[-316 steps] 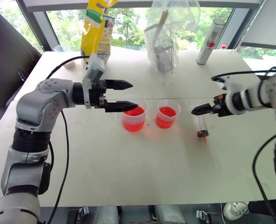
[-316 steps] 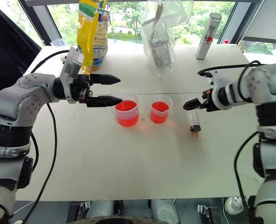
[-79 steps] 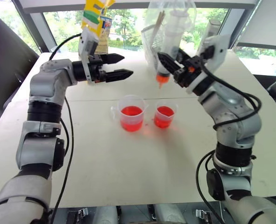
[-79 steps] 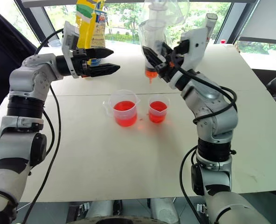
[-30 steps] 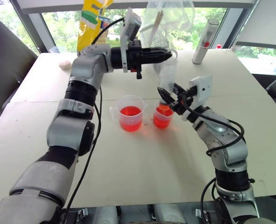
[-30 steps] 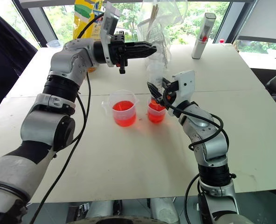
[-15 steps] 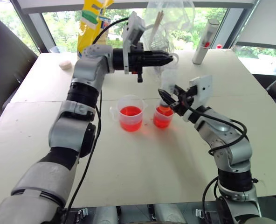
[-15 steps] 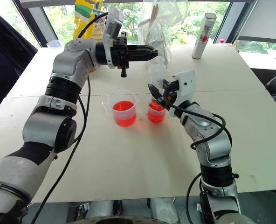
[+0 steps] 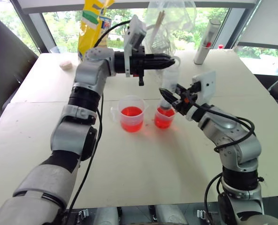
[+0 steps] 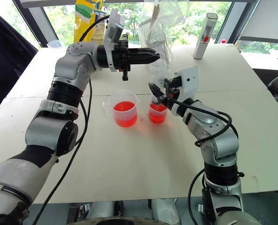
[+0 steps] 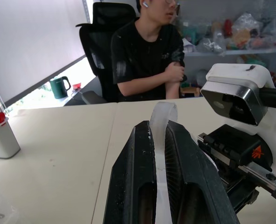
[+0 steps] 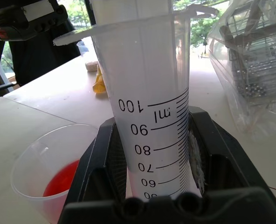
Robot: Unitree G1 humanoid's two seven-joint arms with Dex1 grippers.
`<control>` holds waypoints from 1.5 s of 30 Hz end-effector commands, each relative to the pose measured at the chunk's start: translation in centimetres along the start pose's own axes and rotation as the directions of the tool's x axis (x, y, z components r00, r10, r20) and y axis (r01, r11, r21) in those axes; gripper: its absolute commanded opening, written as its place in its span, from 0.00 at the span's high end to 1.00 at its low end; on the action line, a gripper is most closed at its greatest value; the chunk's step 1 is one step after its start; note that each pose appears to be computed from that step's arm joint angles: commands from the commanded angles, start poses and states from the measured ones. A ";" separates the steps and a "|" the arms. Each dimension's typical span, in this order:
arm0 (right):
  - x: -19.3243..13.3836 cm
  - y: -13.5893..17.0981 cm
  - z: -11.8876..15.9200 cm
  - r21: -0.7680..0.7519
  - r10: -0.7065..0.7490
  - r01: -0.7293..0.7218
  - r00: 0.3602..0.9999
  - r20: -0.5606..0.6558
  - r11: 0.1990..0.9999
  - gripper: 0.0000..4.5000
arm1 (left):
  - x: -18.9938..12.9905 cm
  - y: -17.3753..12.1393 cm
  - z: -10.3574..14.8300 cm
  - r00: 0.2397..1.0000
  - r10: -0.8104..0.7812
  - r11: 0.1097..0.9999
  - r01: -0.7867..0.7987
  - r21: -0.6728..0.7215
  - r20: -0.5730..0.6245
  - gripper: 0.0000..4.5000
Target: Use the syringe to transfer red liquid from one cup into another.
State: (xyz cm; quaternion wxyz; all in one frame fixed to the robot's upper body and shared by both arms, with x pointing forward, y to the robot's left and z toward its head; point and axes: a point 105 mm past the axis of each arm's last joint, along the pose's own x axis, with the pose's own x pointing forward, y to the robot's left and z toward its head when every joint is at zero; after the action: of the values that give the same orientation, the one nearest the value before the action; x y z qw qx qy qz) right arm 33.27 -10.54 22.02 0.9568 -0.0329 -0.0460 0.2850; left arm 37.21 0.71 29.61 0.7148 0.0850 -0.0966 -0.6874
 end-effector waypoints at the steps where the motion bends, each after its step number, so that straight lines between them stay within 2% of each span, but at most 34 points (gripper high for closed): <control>1: -1.1 0.7 5.9 -0.089 0.028 -0.010 0.977 0.213 0.996 0.69 | 0.6 -0.8 -2.2 0.995 -0.043 0.999 0.041 -0.023 -0.091 0.99; 21: -1.4 0.0 6.6 -0.104 0.019 0.004 0.975 0.220 0.995 0.69 | 0.5 -1.3 -3.7 0.992 -0.040 0.998 0.034 -0.053 -0.116 0.99; 35: -0.6 0.2 4.3 -0.079 0.023 -0.011 0.986 0.165 0.997 0.69 | -0.9 1.0 1.2 0.997 0.073 0.997 -0.073 -0.011 0.018 0.99; 38: -0.3 0.8 3.5 -0.061 0.037 -0.028 0.987 0.154 0.998 0.69 | -1.5 1.4 2.0 0.995 0.097 0.995 -0.097 -0.001 0.032 0.72; 44: -0.2 1.0 2.4 -0.049 0.037 -0.031 0.990 0.136 0.998 0.69 | -2.5 1.8 3.1 0.989 0.134 0.991 -0.134 0.001 0.062 0.07; 45: -0.2 0.9 2.3 -0.049 0.036 -0.030 0.990 0.133 0.998 0.69 | -2.7 1.9 3.3 0.988 0.139 0.990 -0.140 -0.003 0.073 0.02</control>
State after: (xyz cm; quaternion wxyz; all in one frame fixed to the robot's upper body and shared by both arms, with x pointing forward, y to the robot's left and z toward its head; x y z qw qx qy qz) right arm 32.89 -9.90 23.05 0.9497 -0.0329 -0.0852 0.2995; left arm 38.59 3.22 30.97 0.7604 0.0542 -0.0949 -0.6401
